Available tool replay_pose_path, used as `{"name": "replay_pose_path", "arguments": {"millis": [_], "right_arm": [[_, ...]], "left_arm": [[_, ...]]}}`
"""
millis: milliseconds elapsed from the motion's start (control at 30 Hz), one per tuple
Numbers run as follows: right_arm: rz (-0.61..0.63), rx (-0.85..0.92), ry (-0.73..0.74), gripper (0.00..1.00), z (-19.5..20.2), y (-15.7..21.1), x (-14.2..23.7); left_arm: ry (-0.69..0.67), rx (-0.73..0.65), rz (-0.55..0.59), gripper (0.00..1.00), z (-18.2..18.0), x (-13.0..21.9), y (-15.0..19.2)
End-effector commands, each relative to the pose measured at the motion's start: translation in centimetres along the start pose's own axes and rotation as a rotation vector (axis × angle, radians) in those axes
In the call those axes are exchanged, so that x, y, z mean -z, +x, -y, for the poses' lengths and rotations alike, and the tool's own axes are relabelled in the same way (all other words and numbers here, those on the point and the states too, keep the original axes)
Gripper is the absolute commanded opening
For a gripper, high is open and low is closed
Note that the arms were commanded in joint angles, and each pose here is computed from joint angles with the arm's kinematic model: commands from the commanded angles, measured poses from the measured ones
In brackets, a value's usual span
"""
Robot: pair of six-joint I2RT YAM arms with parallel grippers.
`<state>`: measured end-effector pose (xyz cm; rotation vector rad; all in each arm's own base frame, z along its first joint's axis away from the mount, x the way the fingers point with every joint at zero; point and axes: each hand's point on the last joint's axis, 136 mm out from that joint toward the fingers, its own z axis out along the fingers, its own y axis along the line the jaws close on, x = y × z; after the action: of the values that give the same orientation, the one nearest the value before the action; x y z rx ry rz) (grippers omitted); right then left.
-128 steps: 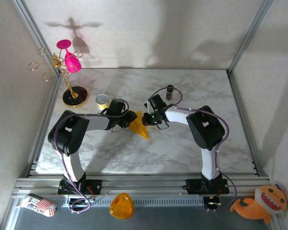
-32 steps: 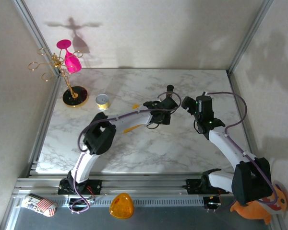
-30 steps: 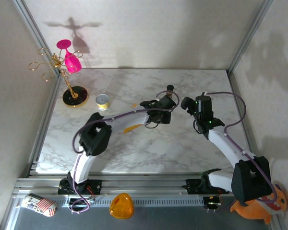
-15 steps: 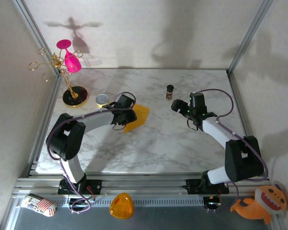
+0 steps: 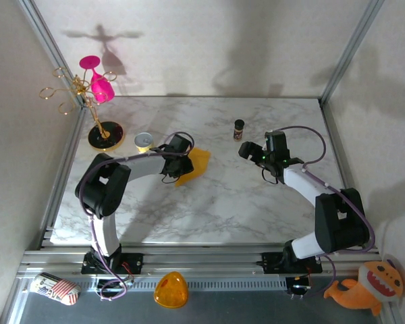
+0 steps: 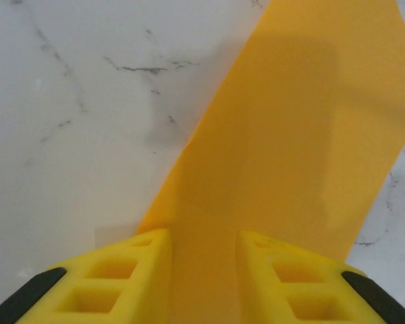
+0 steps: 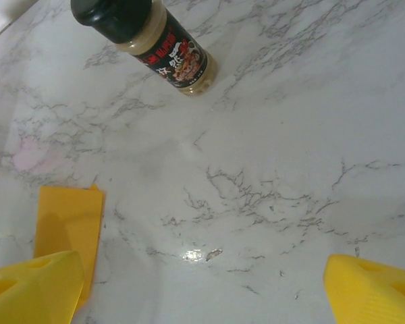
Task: Fold a paper plane with a square sheet of paper (pick it up from the middle)
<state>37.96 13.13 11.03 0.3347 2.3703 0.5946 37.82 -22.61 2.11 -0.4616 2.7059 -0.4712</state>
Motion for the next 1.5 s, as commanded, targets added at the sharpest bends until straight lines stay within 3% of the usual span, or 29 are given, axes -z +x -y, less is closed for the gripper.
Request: {"name": "replay_pose_path", "arguments": {"millis": [0,367,533,700,1033,1233,1467], "right_arm": [[-0.014,-0.021,-0.029,0.92,-0.6,-0.2,-0.2],[-0.09,-0.109,-0.131,0.9,-1.5,2.4,-0.6],[-0.123,-0.159,-0.148,0.89,-1.5,3.5,-0.4],[-0.156,-0.241,-0.156,0.87,-1.2,4.8,0.0],[-0.241,-0.288,-0.191,0.83,-2.4,7.2,-0.5],[-0.329,-0.3,-0.213,0.68,-3.4,9.2,-1.1],[-0.4,-0.298,-0.204,0.59,-4.5,11.2,-1.8]], "left_arm": [[0.013,-0.072,-0.048,0.28,0.6,-0.8,1.3],[0.074,-0.307,-0.151,0.2,5.3,-1.7,7.2],[0.146,-0.308,-0.114,0.22,8.3,0.3,6.4],[0.242,-0.223,-0.027,0.3,10.7,3.5,4.5],[0.249,-0.06,-0.078,0.19,9.1,1.6,6.1],[0.228,0.036,-0.105,0.14,7.2,-0.2,6.3],[0.192,0.089,-0.134,0.12,4.8,-1.7,6.9]]}}
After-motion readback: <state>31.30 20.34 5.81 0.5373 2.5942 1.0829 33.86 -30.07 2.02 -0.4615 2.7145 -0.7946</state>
